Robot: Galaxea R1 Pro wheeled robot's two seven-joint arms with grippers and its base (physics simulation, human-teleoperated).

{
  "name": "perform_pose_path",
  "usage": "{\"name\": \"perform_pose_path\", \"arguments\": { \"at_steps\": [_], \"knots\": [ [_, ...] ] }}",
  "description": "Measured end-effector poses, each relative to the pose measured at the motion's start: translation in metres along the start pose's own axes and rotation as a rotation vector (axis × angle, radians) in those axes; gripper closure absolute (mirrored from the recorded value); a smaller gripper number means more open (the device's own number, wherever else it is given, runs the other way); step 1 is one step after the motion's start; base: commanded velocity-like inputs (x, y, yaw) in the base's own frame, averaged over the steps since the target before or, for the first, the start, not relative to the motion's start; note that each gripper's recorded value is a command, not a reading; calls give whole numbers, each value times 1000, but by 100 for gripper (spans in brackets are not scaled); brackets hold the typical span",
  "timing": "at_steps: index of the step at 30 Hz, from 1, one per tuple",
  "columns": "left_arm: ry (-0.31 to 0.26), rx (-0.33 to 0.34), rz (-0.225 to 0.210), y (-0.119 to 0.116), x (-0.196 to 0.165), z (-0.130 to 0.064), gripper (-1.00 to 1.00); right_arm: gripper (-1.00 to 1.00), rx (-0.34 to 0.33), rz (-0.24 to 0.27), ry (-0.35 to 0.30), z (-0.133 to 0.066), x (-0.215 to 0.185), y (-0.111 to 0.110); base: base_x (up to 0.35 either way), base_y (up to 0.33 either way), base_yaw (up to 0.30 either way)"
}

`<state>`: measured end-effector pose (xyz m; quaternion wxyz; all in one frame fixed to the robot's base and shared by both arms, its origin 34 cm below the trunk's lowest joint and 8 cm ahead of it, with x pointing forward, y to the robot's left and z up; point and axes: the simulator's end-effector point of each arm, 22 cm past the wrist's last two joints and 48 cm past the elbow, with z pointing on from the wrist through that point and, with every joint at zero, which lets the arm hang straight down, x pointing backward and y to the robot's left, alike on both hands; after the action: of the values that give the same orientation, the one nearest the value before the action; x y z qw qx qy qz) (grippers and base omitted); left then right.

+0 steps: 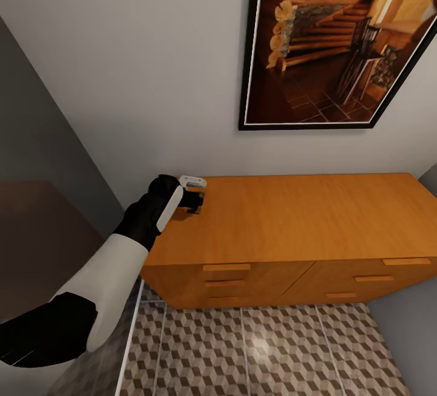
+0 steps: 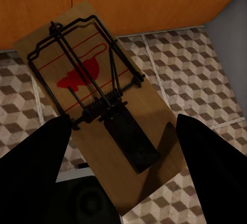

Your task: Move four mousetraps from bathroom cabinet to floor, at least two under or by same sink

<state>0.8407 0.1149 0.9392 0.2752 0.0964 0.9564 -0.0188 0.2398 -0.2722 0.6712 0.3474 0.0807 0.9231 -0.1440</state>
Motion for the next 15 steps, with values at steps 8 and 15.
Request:
{"name": "perform_pose_path", "arguments": {
  "at_steps": [8,15],
  "knots": [
    [0,-3,1,0,0,0,-100,100,0,1,0,0,0,0,31,-30,0],
    [6,-5,1,1,2,1,-100,100,0,1,0,0,0,1,132,-126,0]
  ]
}}
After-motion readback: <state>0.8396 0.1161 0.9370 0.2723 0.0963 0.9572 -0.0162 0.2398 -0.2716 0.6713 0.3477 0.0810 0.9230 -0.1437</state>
